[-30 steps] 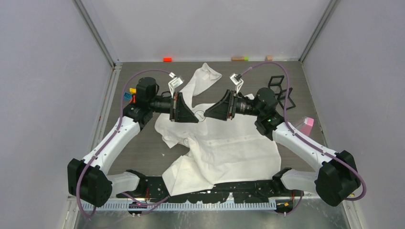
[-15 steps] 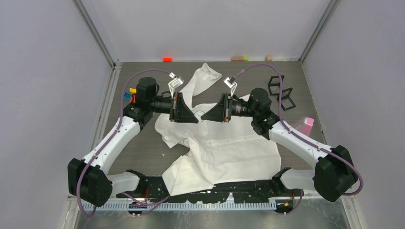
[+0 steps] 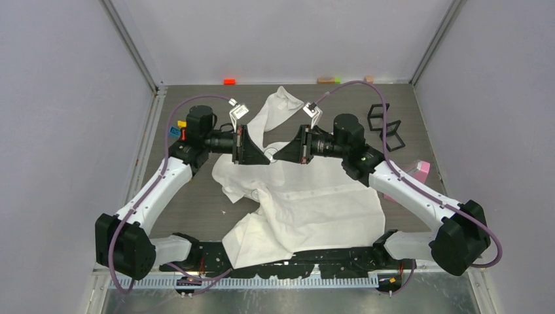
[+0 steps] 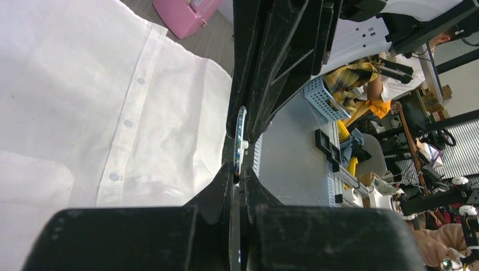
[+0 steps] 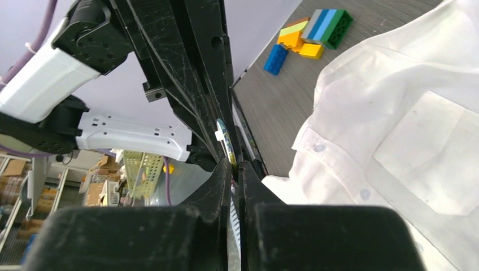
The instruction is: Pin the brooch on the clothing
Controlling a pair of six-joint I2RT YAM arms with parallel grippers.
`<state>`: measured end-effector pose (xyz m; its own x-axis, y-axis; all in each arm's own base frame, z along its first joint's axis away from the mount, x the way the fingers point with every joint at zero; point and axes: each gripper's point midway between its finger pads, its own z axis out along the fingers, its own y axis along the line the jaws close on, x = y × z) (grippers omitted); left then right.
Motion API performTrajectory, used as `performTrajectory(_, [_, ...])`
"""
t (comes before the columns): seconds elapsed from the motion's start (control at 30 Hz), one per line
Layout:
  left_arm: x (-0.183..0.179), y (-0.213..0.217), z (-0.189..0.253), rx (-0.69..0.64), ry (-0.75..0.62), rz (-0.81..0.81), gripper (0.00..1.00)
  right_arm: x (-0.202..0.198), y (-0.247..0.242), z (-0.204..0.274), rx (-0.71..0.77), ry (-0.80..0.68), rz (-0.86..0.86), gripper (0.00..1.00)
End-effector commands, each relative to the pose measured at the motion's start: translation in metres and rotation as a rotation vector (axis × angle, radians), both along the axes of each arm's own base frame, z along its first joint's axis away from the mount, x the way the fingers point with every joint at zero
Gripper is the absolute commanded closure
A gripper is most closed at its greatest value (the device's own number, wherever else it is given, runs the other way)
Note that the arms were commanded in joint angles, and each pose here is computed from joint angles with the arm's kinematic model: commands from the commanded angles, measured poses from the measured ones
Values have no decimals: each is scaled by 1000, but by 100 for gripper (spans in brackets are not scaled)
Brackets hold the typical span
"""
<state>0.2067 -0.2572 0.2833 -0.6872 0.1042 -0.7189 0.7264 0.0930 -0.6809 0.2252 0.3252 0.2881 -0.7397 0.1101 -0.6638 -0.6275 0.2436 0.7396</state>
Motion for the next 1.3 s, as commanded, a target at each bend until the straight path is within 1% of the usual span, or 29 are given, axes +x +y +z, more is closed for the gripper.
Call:
performTrajectory(0.0, [-22, -5, 15, -48, -27, -116, 100, 36, 5, -24, -127, -2, -186, 99])
performTrajectory(0.2, [-23, -5, 15, -48, -29, -116, 100, 52, 5, -47, -241, 33, -290, 99])
performTrajectory(0.3, [-23, -5, 14, -49, -29, -117, 100, 52, 7, -50, -256, 37, -285, 99])
performTrajectory(0.4, [-22, -5, 14, -47, -32, -112, 100, 47, 9, -45, -239, 22, -258, 99])
performTrajectory(0.5, [-20, -5, 12, -41, -37, -97, 100, 40, 7, -31, -210, -19, -239, 89])
performTrajectory(0.53, [-18, -5, 12, -34, -44, -85, 100, 39, 6, -27, -202, -33, -236, 83])
performTrajectory(0.57, [-15, -4, 10, -24, -47, -66, 100, 36, 3, -20, -193, -58, -235, 79])
performTrajectory(0.6, [-10, -2, 7, -9, -47, -39, 100, 35, 1, -16, -188, -80, -234, 72])
performTrajectory(0.63, [-4, 1, 4, 10, -48, -3, 100, 31, -3, -7, -173, -103, -235, 68])
performTrajectory(0.67, [5, 7, -1, 36, -33, 50, 100, 30, -5, -5, -171, -122, -234, 60])
performTrajectory(0.7, [13, 11, -3, 48, -28, 90, 100, 26, -8, 4, -155, -145, -235, 56])
performTrajectory(0.73, [21, 16, -4, 53, -19, 127, 100, 24, -10, 4, -156, -159, -230, 49])
performTrajectory(0.8, [37, 27, -8, 62, -2, 210, 100, 17, -15, 11, -145, -190, -226, 40])
performTrajectory(0.87, [51, 41, -14, 89, 7, 302, 100, 14, -16, 8, -147, -192, -215, 37])
performTrajectory(0.97, [68, 64, -26, 143, 24, 445, 100, 11, -14, 0, -152, -175, -204, 36])
performTrajectory(1.03, [76, 83, -41, 235, 25, 553, 100, 12, -11, -11, -172, -147, -208, 36])
performTrajectory(1.1, [79, 103, -60, 359, 25, 647, 100, 13, -6, -25, -211, -121, -208, 36])
performTrajectory(1.17, [78, 120, -69, 454, 1, 708, 100, 13, 4, -39, -256, -98, -199, 36])
performTrajectory(1.27, [76, 141, -74, 559, -52, 772, 100, 12, 28, -60, -322, -67, -165, 38])
